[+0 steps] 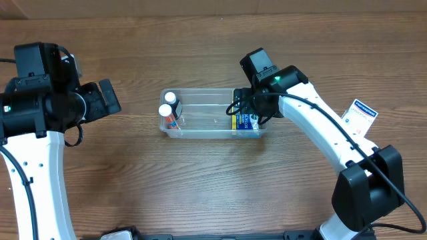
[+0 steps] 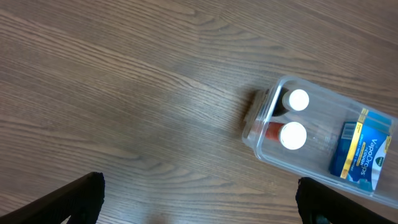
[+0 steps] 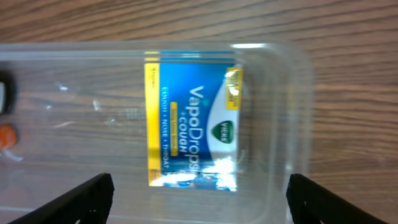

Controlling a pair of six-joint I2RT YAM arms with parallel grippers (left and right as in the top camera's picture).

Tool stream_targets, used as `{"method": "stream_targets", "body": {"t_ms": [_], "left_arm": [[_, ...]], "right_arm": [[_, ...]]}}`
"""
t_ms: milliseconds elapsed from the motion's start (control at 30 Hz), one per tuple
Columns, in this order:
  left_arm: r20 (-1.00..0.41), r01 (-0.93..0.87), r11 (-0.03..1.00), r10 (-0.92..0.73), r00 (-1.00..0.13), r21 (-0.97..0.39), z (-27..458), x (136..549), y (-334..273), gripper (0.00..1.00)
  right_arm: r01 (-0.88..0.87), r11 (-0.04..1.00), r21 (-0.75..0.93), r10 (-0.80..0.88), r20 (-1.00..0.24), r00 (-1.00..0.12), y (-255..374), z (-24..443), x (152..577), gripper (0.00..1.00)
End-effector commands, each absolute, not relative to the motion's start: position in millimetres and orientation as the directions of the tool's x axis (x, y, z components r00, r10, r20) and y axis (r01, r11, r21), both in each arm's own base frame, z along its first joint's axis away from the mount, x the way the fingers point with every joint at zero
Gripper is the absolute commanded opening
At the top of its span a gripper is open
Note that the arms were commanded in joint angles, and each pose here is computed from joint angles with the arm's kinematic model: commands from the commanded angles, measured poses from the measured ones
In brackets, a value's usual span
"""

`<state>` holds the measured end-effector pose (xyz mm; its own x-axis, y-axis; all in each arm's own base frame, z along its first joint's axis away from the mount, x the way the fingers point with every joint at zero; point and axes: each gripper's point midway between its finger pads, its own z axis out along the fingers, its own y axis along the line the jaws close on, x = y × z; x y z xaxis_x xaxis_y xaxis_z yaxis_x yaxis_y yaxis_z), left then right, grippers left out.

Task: Pack container
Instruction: 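Place the VapoDrops box upright in the container's right end, release, then move the right gripper to the white Hansaplast box and grasp it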

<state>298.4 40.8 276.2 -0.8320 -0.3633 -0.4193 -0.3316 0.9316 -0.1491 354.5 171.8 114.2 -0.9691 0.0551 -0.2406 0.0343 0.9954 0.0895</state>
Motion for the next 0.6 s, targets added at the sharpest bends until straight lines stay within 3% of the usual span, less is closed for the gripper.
{"method": "stream_targets", "body": {"t_ms": [0, 33, 67, 167, 300, 467, 567], "left_arm": [[-0.42, -0.301, 0.943, -0.333, -0.844, -0.143, 276, 297, 39, 1.0], [-0.42, -0.301, 0.943, -0.333, -0.844, -0.144, 276, 297, 39, 1.0], [-0.42, -0.301, 0.943, -0.333, -0.844, -0.144, 276, 297, 39, 1.0], [-0.42, -0.301, 0.943, -0.333, -0.844, -0.144, 276, 297, 39, 1.0], [-0.423, -0.301, 0.943, -0.334, -0.843, -0.145, 276, 298, 39, 1.0], [-0.418, -0.301, 0.942, -0.334, -0.845, -0.145, 276, 297, 39, 1.0], [-0.418, -0.301, 0.942, -0.334, -0.845, -0.145, 276, 297, 39, 1.0]], "right_arm": [[0.077, 0.992, 0.101, 0.117, -0.499, -0.859, 149, 215, 375, 0.98], [0.161, 0.977, 0.14, 0.213, -0.611, -0.762, 107, 276, 371, 1.0], [0.265, 0.951, 0.161, 0.305, -0.636, -0.709, 60, 297, 364, 1.0], [0.484, 0.86, 0.162, 0.477, -0.592, -0.649, -30, 293, 350, 1.0], [0.655, 0.743, 0.139, 0.64, -0.434, -0.634, -121, 231, 341, 1.0], [0.708, 0.706, 0.016, 0.701, -0.156, -0.696, -148, 113, 339, 1.0], [0.702, 0.712, -0.012, 0.698, -0.091, -0.71, -151, 82, 341, 1.0]]}}
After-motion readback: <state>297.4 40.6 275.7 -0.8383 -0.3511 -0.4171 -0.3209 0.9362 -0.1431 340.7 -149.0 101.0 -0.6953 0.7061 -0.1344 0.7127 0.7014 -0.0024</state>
